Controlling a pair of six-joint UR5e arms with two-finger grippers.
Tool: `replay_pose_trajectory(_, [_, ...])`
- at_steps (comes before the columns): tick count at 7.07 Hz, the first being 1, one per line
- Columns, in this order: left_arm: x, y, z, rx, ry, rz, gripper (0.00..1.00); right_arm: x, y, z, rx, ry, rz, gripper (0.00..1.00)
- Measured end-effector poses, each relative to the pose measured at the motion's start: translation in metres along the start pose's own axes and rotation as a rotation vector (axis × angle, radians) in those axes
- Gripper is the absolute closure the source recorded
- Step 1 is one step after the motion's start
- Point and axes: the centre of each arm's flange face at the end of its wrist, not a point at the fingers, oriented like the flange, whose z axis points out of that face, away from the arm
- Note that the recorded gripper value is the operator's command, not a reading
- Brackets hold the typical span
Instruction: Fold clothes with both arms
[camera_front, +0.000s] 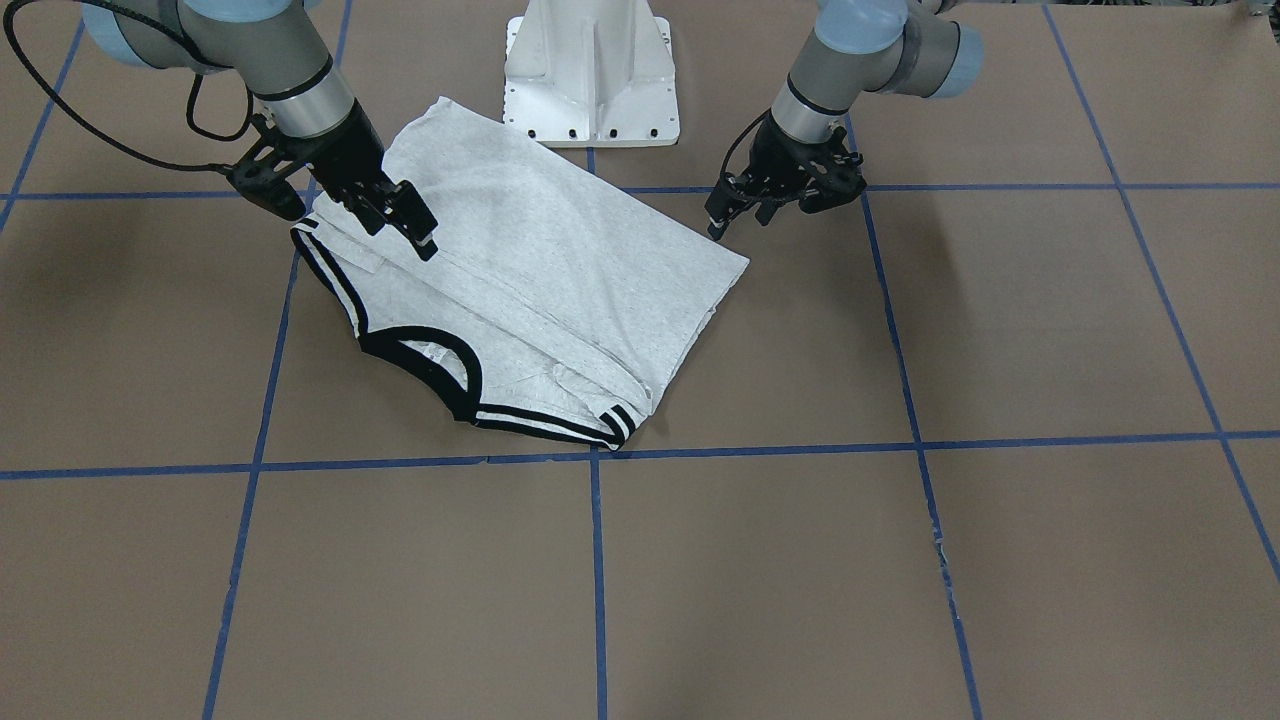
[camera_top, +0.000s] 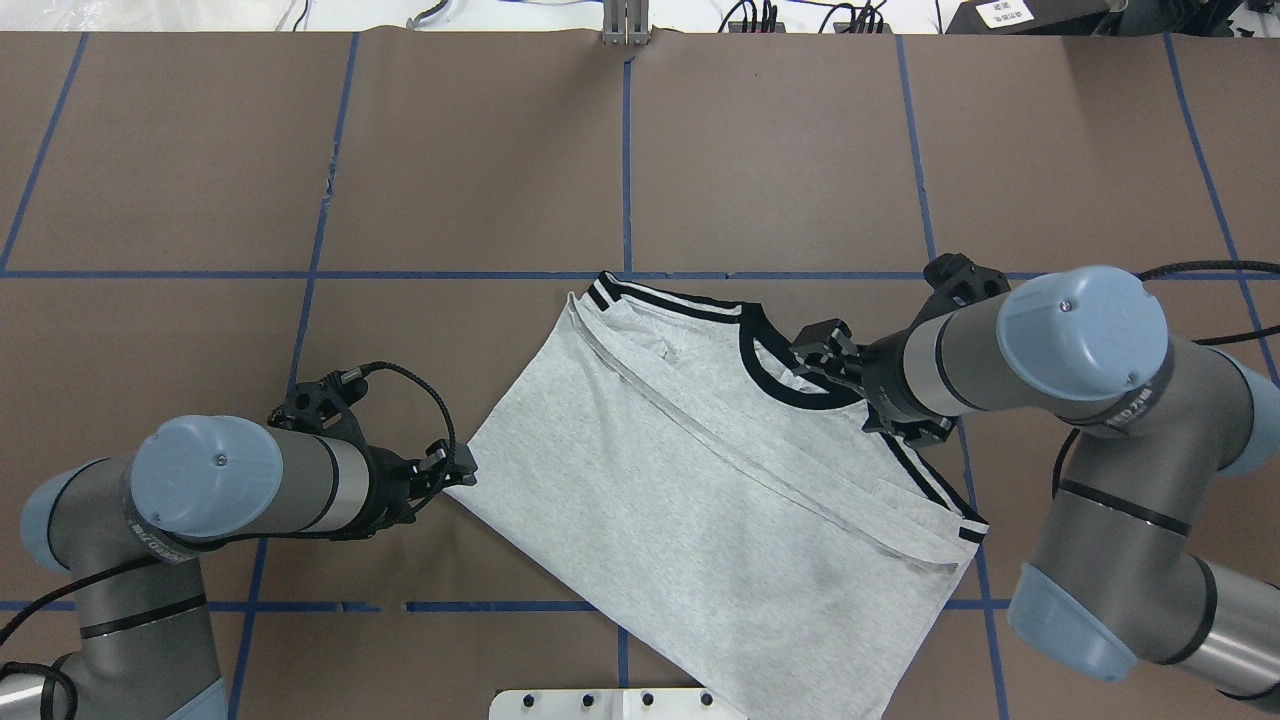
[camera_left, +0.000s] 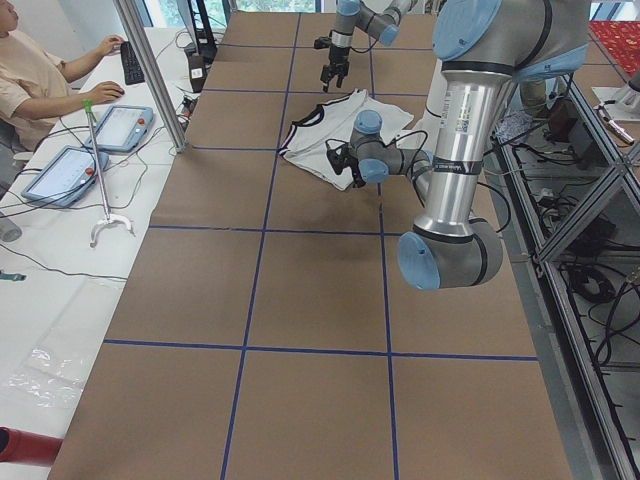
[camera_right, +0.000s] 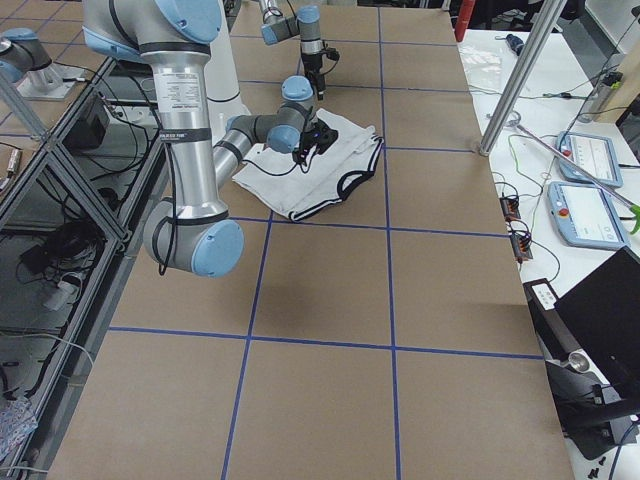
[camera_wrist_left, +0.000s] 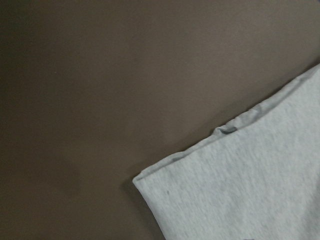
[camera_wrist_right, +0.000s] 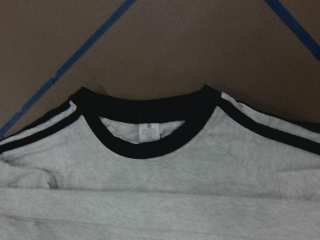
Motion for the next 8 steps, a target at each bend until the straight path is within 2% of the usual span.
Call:
replay_pose_trajectory(3, [-0.002,-0.006,0.012,0.051,-0.008,0.004,0.38,-0.02,-0.011,0.006,0.025,-0.014,-0.012,0.0])
replay_pose_trajectory(8, [0.002,-0.007,0.02,0.063,-0.009,0.004,0.47,-0.021,-0.015,0.012,0.049,-0.014,-0.01,0.0])
